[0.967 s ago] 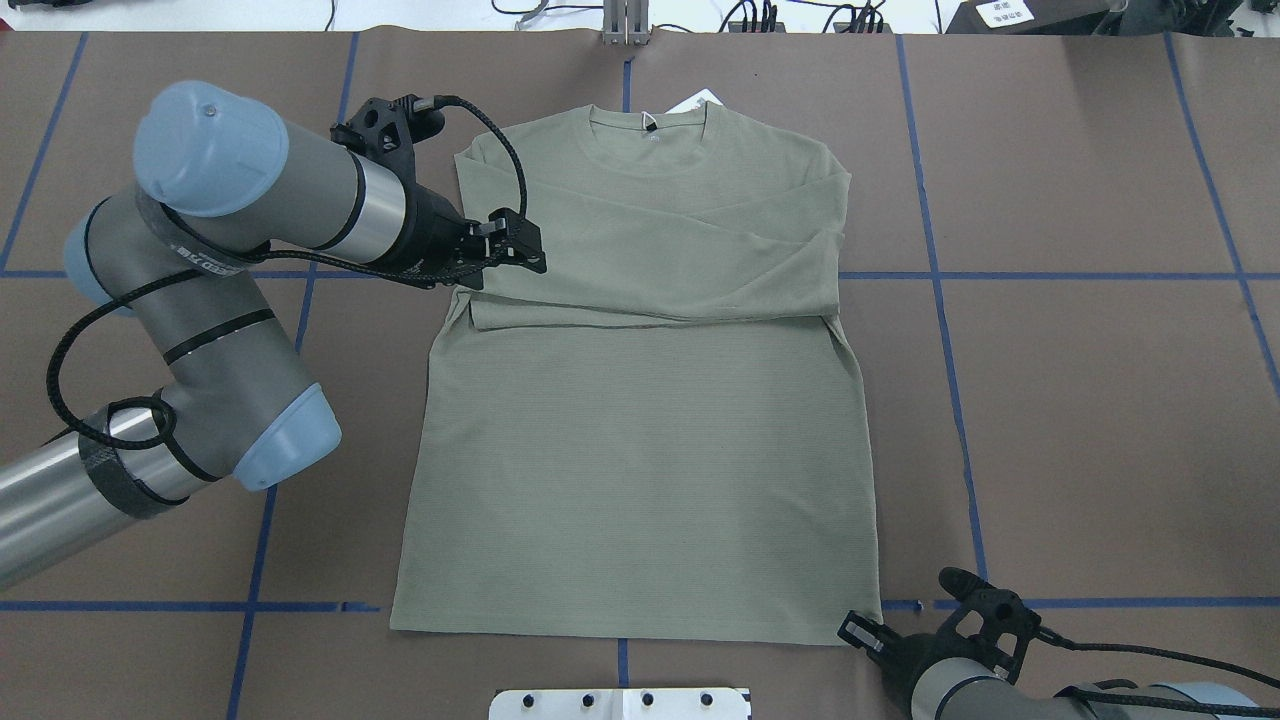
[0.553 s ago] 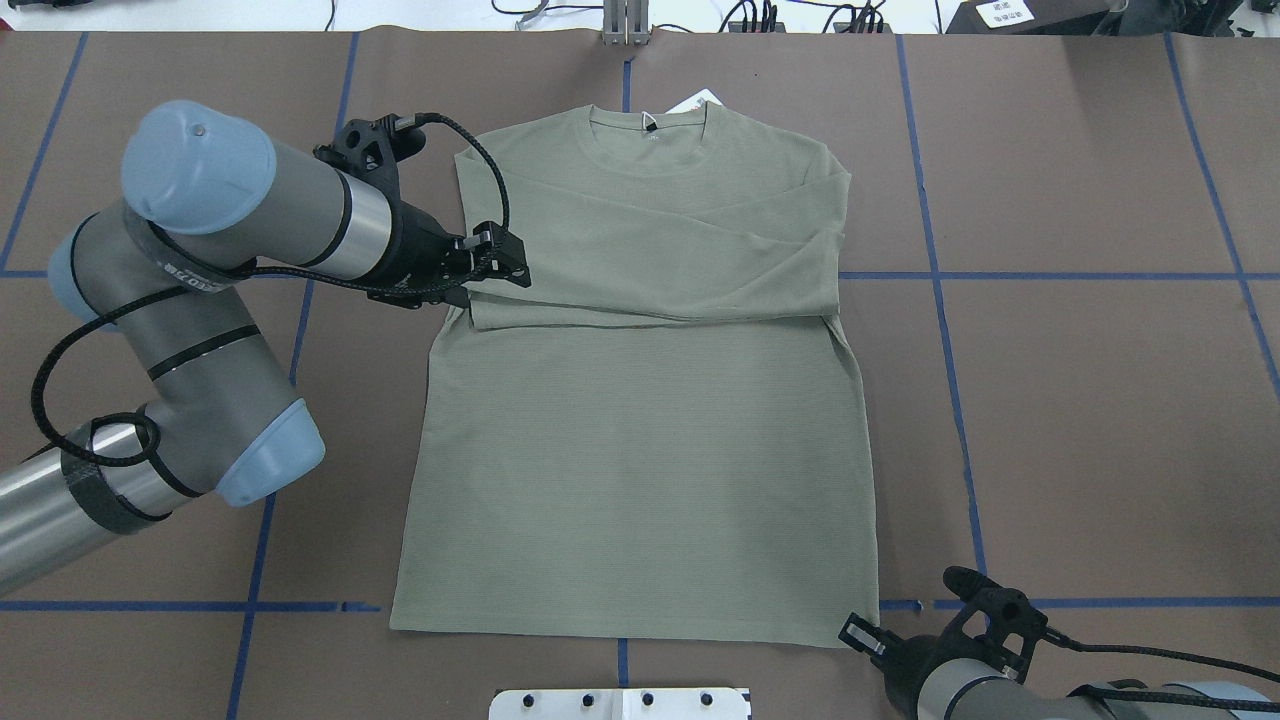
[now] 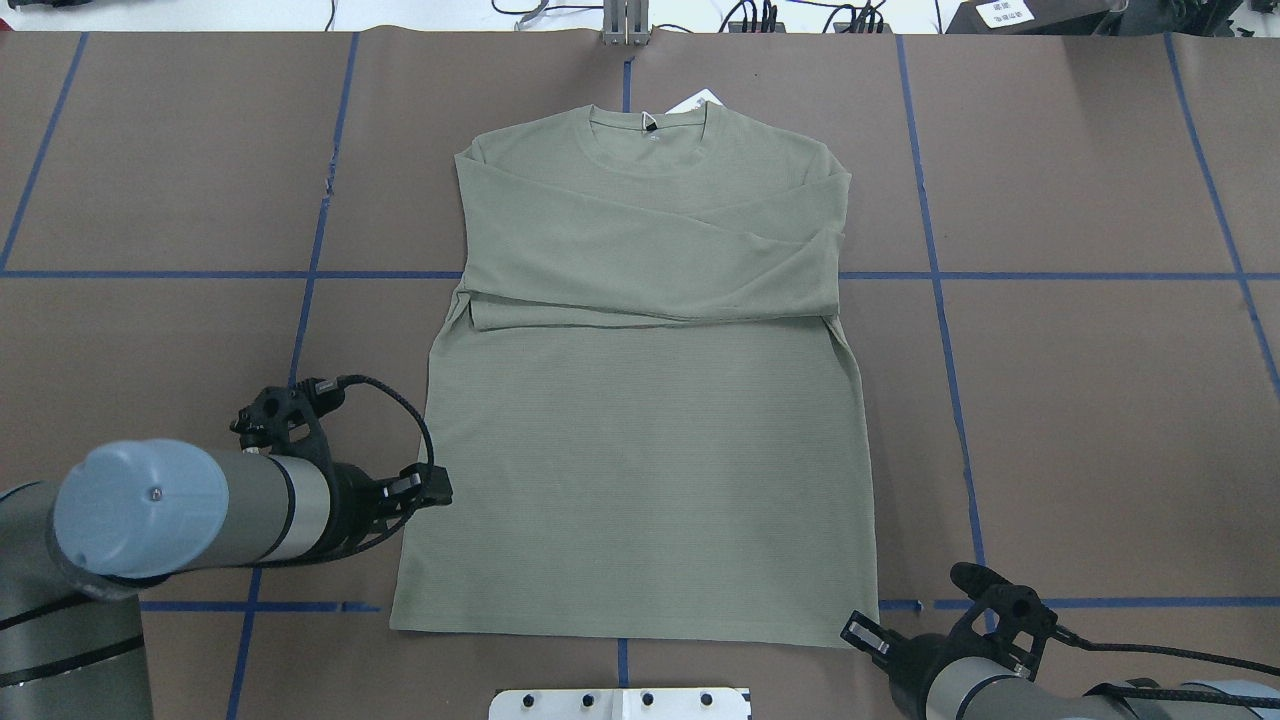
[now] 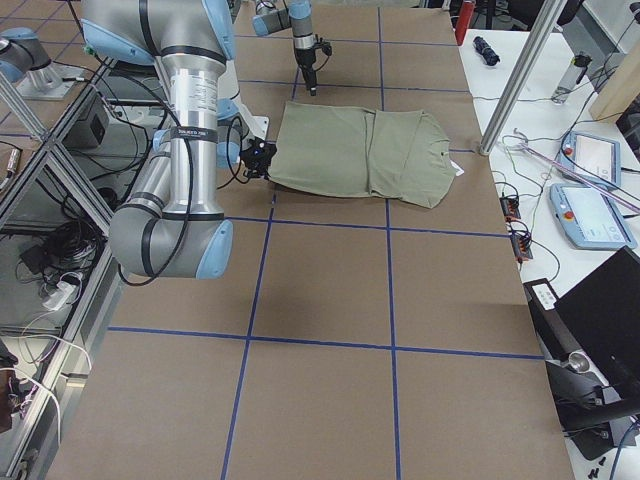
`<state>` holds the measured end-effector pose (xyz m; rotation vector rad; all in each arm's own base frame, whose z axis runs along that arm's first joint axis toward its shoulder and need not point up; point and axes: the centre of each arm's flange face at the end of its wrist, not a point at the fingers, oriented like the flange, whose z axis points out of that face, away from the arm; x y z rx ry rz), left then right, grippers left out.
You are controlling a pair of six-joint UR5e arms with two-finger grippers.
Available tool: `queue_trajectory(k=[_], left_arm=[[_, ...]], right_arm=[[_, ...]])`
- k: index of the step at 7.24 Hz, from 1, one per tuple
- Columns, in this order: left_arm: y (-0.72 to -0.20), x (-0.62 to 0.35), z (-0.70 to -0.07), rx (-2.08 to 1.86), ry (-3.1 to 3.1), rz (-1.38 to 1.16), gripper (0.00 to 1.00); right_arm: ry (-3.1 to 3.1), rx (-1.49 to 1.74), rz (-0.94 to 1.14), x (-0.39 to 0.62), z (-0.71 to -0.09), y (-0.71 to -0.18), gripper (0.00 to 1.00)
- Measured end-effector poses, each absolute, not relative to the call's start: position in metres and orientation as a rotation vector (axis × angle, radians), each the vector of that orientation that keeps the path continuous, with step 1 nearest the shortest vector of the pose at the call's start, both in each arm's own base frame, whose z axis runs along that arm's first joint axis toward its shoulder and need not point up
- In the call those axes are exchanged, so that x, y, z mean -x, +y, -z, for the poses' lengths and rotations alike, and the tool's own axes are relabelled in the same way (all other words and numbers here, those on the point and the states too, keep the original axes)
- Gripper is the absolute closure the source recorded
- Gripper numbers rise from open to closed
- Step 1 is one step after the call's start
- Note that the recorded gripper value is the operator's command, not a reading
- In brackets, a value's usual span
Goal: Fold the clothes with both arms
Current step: 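Grasp both hem corners with the left and right grippers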
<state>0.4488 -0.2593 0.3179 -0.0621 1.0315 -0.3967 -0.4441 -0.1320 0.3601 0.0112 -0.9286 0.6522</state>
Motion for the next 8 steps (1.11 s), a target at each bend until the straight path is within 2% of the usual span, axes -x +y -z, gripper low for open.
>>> queue_trajectory(k=[2, 4, 6, 7, 8], left_arm=[[-0.218, -0.47, -0.334, 0.12, 0.988, 0.421, 0.23], [-0.206, -0.479, -0.342, 0.124, 0.968, 0.428, 0.24], [-0.206, -0.486, -0.353, 0.121, 0.943, 0.427, 0.34], [-0.206, -0.487, -0.357, 0.12, 0.935, 0.426, 0.52], [-0.205, -0.488, -0.359, 0.121, 0.932, 0.427, 1.0]], right_arm=[[-0.929, -0.012, -0.653, 0.444, -0.36, -0.132, 1.0], [-0.928, -0.014, -0.654, 0.443, -0.36, -0.133, 1.0], [-0.924, -0.016, -0.653, 0.443, -0.363, -0.133, 1.0], [-0.923, -0.017, -0.653, 0.442, -0.363, -0.133, 1.0], [-0.923, -0.017, -0.653, 0.442, -0.363, -0.133, 1.0]])
